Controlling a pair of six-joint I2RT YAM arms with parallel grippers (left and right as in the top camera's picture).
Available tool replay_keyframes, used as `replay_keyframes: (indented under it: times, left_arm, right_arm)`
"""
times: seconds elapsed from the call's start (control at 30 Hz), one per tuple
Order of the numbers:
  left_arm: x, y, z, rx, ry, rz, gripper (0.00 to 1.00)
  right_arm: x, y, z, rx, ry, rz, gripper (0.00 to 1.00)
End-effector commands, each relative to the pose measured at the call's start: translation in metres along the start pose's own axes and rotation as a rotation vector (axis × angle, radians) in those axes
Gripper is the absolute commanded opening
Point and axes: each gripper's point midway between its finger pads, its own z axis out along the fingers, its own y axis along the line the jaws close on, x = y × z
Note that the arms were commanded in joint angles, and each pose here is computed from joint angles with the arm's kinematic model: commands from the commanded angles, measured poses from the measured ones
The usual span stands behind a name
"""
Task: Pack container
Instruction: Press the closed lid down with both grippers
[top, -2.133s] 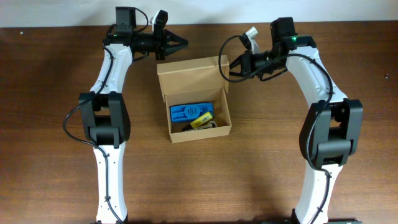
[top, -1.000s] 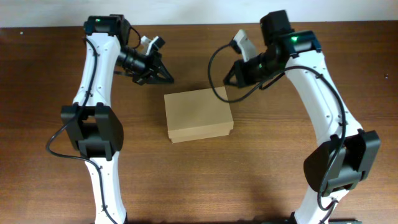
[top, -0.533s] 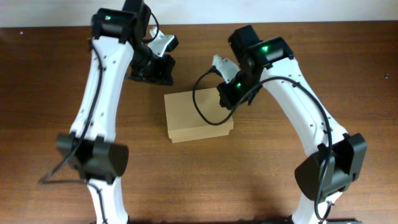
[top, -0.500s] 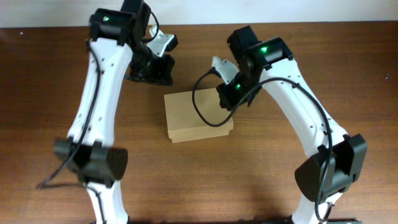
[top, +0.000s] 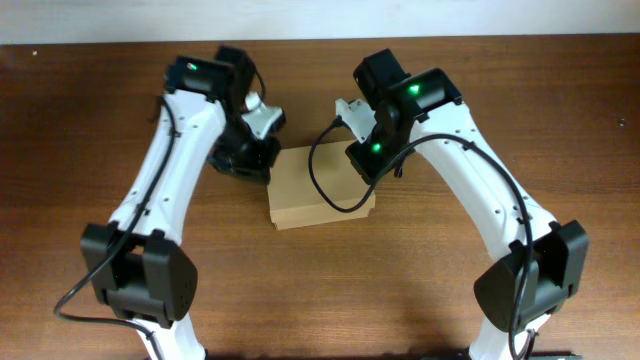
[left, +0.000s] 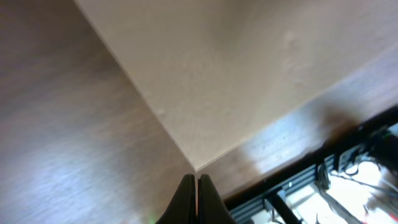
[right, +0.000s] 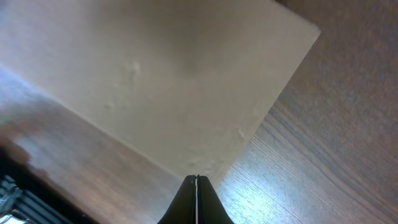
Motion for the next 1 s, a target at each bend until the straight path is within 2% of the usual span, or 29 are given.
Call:
replay_keyframes:
  times: [0.0,0.4,0.6,0.8,0.97]
  left_arm:
    - [0.010,-0.005,0.023,0.043,0.056,-0.014,0.02]
    - [0.034,0.006,0.072,0.065,0.146,-0.046,0.02]
    - [0.026,0.006,0.068,0.057,0.116,-0.059,0.02]
    - [0.010,0.011,0.018,0.018,0.031,-0.090,0.02]
    - [-0.019,0.039,-0.059,-0.148,-0.199,-0.149,0.02]
  right_arm:
    - [0.012,-0.003,0.009,0.026,0.030,-0.015,0.04]
    - [0.035,-0.004,0.058,-0.011,0.090,0.025,0.04]
    - [0.020,-0.004,0.051,-0.005,0.037,0.027,0.04]
    - [-0.022,-0.008,-0.013,0.046,-0.148,0.021,0.04]
    - [-0.038,-0.038,-0.071,0.156,-0.257,0.099,0.04]
